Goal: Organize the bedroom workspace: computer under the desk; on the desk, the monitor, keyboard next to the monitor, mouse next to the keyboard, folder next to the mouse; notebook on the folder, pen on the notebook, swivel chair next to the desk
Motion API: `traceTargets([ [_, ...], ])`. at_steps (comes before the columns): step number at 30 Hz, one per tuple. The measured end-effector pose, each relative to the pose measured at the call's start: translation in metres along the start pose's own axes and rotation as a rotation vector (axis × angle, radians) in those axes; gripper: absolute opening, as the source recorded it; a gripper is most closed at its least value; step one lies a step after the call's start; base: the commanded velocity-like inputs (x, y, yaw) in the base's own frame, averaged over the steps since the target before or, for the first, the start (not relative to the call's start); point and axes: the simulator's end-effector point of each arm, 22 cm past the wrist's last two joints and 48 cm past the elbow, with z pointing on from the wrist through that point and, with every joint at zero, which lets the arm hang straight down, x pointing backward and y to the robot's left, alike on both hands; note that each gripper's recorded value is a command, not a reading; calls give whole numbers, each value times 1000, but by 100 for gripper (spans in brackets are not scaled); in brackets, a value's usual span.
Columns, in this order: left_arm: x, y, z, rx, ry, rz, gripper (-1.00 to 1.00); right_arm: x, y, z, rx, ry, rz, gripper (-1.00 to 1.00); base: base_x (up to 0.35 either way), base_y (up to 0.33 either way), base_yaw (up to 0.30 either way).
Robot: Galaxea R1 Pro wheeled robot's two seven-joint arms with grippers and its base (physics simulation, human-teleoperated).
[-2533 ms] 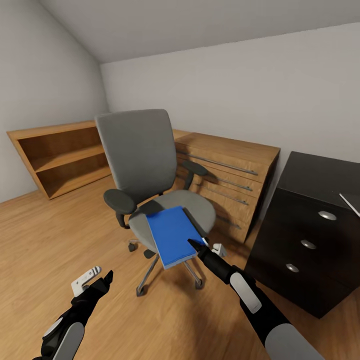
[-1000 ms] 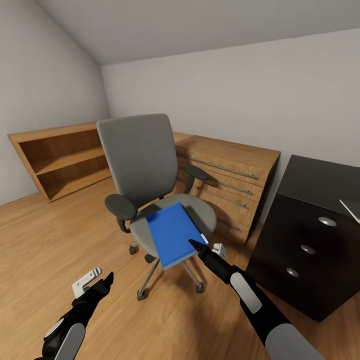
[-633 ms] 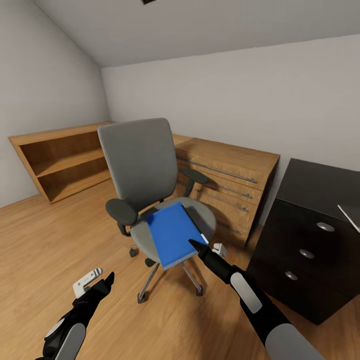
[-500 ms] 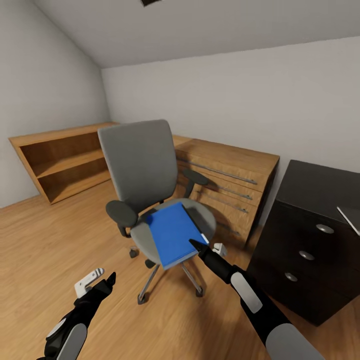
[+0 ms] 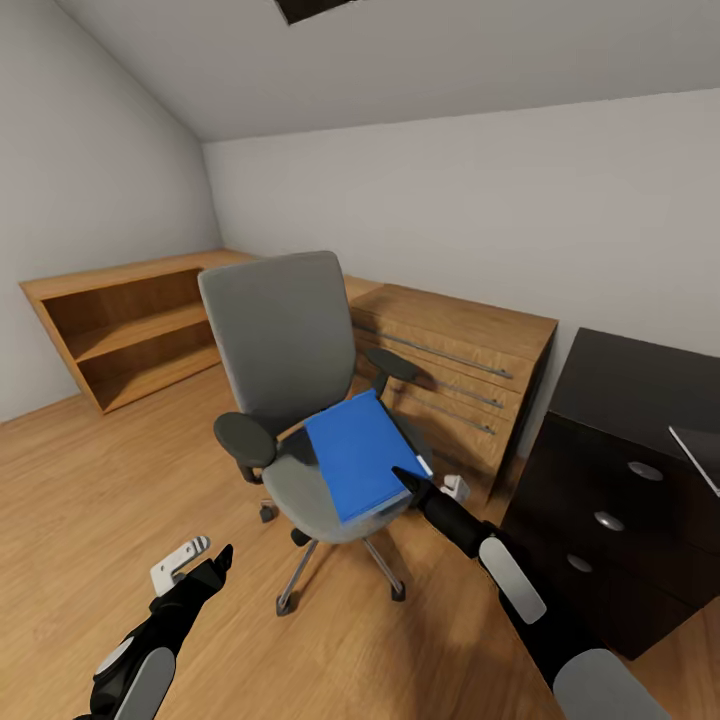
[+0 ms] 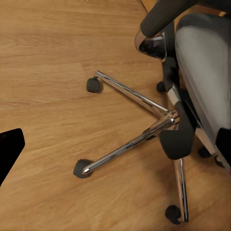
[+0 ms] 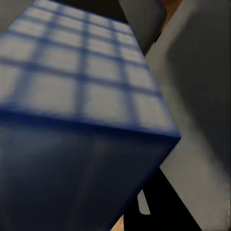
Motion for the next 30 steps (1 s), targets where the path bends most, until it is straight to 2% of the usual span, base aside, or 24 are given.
traceTargets([
  [2, -3, -2, -2, 0, 0, 0, 100, -9, 6, -6, -7, -9, -18, -100, 0, 0, 0],
  [4, -7, -4, -3, 0, -1, 1, 100, -22, 16, -21, -26, -44, -61, -100, 0, 0, 0],
  [8, -14, -8, -7, -1, -1, 2, 100, -38, 25, -42, -34, -97, -110, -100, 0, 0, 0],
  [12, -21, -12, -10, 0, -1, 3, 100, -51, 26, -52, -27, -105, -137, -100, 0, 0, 0],
  [15, -26, -14, -13, 0, -1, 3, 100, -58, 28, -56, -22, -107, -149, -100, 0, 0, 0],
  [18, -30, -14, -15, -6, 3, 0, 100, -56, 34, -62, -45, -99, -151, -100, 0, 0, 0],
  [30, -47, -22, -24, -14, 9, -3, 100, -67, 55, -64, -58, -87, -144, -100, 0, 0, 0],
])
